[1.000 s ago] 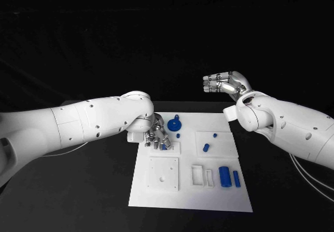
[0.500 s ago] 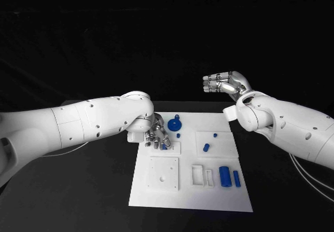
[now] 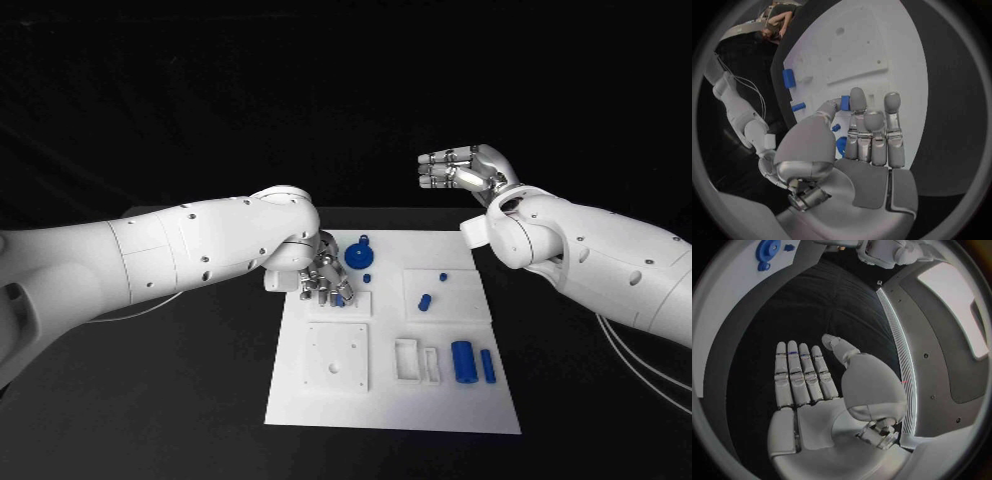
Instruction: Assemble the parts on the task board
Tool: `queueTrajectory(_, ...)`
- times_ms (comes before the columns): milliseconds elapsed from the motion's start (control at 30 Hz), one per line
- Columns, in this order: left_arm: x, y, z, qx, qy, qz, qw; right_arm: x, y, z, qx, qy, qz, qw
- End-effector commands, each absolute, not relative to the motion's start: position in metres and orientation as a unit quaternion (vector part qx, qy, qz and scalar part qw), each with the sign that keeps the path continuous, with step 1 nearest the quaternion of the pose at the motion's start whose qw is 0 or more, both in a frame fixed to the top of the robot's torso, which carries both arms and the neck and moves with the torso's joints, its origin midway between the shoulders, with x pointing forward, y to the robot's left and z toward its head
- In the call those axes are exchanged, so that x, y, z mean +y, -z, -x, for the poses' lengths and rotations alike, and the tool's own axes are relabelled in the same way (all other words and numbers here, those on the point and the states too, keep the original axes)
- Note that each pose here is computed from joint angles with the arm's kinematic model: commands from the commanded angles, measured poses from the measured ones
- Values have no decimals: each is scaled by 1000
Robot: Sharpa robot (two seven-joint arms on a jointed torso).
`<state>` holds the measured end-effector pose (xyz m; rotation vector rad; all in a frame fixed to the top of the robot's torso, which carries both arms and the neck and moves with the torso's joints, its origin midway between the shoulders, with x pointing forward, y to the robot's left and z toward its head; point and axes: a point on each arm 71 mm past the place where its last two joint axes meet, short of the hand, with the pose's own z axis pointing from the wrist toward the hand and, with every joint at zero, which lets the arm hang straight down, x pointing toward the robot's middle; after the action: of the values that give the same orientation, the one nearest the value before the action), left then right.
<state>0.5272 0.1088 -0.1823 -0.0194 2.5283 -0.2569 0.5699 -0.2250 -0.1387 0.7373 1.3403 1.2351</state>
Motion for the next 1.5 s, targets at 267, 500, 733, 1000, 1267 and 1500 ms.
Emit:
queueTrajectory(267,107,186,-527,954,87,-1,288,-223,138,-569,570,-528,-305,550)
queueTrajectory(500,106,188,-528,952,88,5,293,-223,138,-569,571,-528,-305,550)
queueTrajectory(733,105,188,-528,949,95,12,301,-223,139,-569,571,-529,-305,549)
queueTrajectory(1000,108,189,-528,949,99,16,299,-223,139,-569,572,-528,-305,548)
queueTrajectory(1267,110,189,-528,952,103,20,287,-222,140,-569,574,-529,-305,546)
queueTrajectory(1500,112,190,-527,958,107,17,267,-222,141,-569,574,-529,-306,545)
